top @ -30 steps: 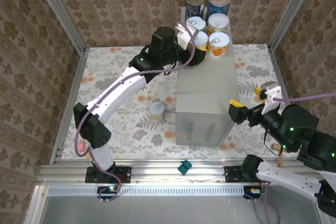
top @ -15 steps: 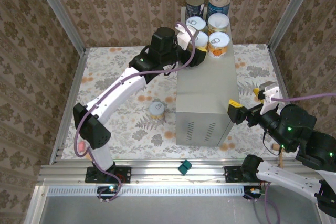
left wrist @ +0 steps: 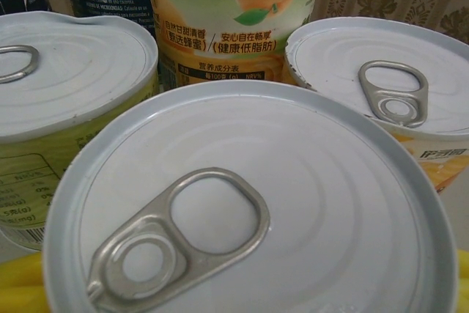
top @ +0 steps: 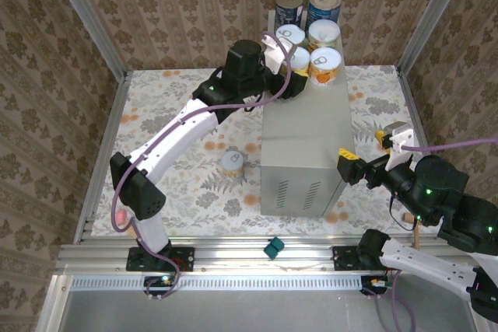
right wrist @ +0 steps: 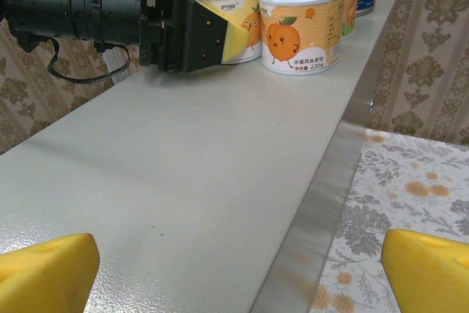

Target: Place and organize the canned foods onto the counter

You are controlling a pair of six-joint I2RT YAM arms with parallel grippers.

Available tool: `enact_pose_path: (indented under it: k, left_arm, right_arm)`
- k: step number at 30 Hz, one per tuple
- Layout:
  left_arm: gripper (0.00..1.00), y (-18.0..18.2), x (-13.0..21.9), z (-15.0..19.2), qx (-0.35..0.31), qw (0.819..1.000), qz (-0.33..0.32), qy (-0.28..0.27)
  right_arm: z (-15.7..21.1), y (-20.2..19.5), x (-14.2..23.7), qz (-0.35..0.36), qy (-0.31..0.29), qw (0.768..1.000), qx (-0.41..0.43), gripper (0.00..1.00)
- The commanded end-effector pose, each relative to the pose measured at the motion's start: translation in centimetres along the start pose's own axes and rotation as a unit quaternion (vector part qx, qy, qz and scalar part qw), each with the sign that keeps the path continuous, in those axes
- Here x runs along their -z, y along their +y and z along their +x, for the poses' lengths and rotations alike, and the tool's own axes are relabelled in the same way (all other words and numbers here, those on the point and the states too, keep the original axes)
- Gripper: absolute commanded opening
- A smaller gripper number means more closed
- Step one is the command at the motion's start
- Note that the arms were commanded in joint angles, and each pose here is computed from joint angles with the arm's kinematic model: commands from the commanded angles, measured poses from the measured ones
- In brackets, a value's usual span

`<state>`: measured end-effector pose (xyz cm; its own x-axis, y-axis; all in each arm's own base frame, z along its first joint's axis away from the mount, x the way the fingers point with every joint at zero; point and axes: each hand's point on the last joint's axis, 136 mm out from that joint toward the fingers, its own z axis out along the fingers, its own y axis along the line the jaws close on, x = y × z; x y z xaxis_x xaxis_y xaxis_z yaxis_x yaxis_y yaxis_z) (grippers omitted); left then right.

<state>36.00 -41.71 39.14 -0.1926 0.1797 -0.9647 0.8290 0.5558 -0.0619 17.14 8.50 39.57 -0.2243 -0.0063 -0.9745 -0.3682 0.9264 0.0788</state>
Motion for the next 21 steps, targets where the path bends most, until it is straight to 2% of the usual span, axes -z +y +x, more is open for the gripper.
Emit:
enact_pose_path:
  k: [1, 21]
  left_arm:
    - [0.78, 0.0, -0.7, 2.1, 0.013, 0.999, 0.001, 0.039]
    - [0.78, 2.6, 0.2, 2.8, 0.006, 0.997, -0.050, 0.050]
  right_arm:
    - [-0.7, -0.3, 0.2, 0.006, -0.018, 1.000, -0.022, 1.00]
    - [-0.6, 0.0, -0.4, 0.007, -0.017, 1.000, -0.019, 1.00]
